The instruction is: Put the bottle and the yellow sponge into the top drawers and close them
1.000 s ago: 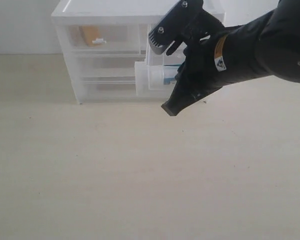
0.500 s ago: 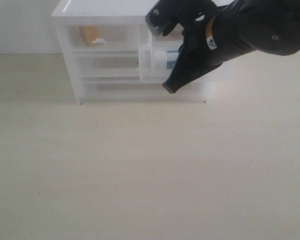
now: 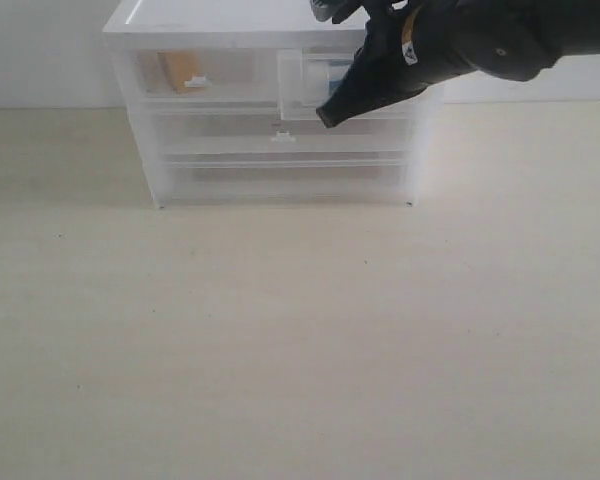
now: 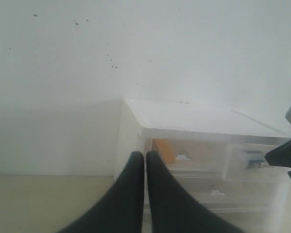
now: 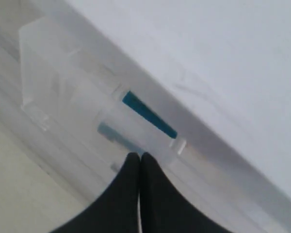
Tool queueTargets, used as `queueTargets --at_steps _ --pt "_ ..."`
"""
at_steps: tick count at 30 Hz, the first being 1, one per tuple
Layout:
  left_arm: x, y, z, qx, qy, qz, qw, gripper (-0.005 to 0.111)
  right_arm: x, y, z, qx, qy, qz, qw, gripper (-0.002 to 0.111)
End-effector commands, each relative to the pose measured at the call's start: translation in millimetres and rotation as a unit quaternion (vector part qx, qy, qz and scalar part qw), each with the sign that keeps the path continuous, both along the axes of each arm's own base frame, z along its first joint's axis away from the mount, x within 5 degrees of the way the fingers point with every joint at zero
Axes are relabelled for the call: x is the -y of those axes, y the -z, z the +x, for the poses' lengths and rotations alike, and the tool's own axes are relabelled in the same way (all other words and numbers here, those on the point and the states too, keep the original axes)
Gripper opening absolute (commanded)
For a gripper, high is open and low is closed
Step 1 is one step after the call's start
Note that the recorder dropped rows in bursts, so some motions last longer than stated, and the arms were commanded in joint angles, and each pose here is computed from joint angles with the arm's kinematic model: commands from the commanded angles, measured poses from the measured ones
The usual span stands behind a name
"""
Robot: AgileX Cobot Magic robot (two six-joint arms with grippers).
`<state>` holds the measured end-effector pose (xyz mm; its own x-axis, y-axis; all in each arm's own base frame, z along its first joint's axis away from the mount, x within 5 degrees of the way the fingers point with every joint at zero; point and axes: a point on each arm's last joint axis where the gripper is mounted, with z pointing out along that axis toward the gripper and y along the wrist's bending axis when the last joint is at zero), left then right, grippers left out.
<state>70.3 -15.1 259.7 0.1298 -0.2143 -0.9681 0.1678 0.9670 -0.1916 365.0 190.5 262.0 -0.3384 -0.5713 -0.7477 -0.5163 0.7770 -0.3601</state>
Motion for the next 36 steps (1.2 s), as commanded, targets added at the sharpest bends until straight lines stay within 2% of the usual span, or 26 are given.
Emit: queueTargets --at_steps 1,4,6,10,13,16,20,25,29,32,33,34,36 --pt "0 1 -1 0.002 -0.001 0.003 1.000 0.004 -8 2 18 0.011 0.004 0.020 1.000 0.000" --pt "0 1 -1 0.003 0.000 0.004 1.000 0.004 -5 -2 17 -0.002 0.035 0.047 0.998 0.000" --pt "0 1 -1 0.003 0.000 0.004 1.000 0.004 3 -9 11 -0.013 0.061 0.035 0.997 0.000" --pt "0 1 -1 0.003 0.000 0.004 1.000 0.004 23 -32 -25 0.002 0.056 0.034 0.998 0.000" --pt "0 1 -1 0.003 0.000 0.004 1.000 0.004 37 -45 -70 0.029 0.025 0.120 0.992 0.000" --pt "0 1 -1 0.003 0.000 0.004 1.000 0.004 53 -45 -125 0.053 -0.029 0.205 0.977 0.000" --pt "0 1 -1 0.003 0.000 0.004 1.000 0.004 79 -28 -194 0.082 -0.084 0.276 0.954 0.000" --pt "0 1 -1 0.003 0.000 0.004 1.000 0.004 110 6 -254 0.102 -0.097 0.292 0.946 0.000" --pt "0 1 -1 0.003 0.001 0.004 1.000 0.004 130 34 -283 0.115 -0.074 0.342 0.930 0.000" --pt "1 1 -1 0.004 0.002 0.004 1.000 0.004 145 46 -292 0.138 -0.017 0.405 0.904 0.000" --pt "1 0 -1 0.004 0.003 0.004 1.000 0.004 150 54 -295 0.129 -0.003 0.356 0.925 0.000" --pt "1 0 -1 0.004 0.003 0.004 1.000 0.004 151 58 -296 0.119 -0.001 0.332 0.936 0.000" --pt "1 0 -1 0.004 0.003 0.004 1.000 0.004 153 60 -299 0.116 0.001 0.320 0.940 0.000"
